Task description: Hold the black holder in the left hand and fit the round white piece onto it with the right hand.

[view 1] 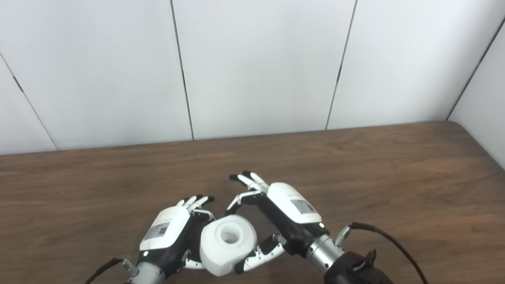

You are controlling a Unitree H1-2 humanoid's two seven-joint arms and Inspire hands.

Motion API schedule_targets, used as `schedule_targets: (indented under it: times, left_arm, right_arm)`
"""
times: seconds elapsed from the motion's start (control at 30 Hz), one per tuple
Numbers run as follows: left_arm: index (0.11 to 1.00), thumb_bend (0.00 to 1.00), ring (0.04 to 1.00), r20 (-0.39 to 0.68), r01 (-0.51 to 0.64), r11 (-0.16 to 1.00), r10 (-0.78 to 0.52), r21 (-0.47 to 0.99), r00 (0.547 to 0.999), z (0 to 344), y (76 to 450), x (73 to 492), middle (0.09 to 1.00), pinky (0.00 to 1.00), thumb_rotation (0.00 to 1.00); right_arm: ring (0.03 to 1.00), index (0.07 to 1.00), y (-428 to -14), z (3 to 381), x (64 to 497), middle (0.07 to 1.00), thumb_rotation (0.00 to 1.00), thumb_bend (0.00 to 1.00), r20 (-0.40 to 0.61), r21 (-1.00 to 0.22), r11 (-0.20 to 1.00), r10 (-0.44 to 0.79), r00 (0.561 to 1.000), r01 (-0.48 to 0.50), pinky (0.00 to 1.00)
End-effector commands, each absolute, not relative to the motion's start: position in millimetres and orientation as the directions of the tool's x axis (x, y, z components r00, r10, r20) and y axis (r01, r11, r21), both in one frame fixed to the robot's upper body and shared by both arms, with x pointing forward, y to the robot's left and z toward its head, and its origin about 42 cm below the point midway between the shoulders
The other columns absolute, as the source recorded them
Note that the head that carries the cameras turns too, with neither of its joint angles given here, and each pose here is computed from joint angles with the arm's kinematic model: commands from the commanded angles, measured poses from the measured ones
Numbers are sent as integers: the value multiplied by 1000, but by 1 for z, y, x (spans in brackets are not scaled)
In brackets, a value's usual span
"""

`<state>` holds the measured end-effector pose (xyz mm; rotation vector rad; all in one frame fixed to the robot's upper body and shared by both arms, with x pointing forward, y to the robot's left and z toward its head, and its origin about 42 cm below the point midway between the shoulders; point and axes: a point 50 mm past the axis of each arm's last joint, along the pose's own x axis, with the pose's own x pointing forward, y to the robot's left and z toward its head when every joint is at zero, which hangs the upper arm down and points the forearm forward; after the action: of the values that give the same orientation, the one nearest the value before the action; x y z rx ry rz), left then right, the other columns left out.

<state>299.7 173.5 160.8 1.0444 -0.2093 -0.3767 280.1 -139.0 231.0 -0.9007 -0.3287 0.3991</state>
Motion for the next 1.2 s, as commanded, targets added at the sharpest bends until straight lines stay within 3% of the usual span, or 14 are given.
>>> schedule_targets:
  times: [0.0,0.27,1.17]
  left_arm:
    - [481,516,972,69,142,461,-411,876,909,174,169,304,930,1000,49]
    - [482,516,974,64,145,458,-411,877,910,175,168,304,933,1000,50]
    - [482,516,972,69,138,458,-406,878,911,175,162,302,932,1000,50]
  right_arm:
    - [1000,479,-136,256,284,954,145,503,225,-806,582,471,853,-108,897]
    - [979,478,-140,260,293,938,144,504,242,-814,576,449,860,-71,867]
    - [984,478,-144,241,293,941,145,504,176,-823,556,441,880,-114,875]
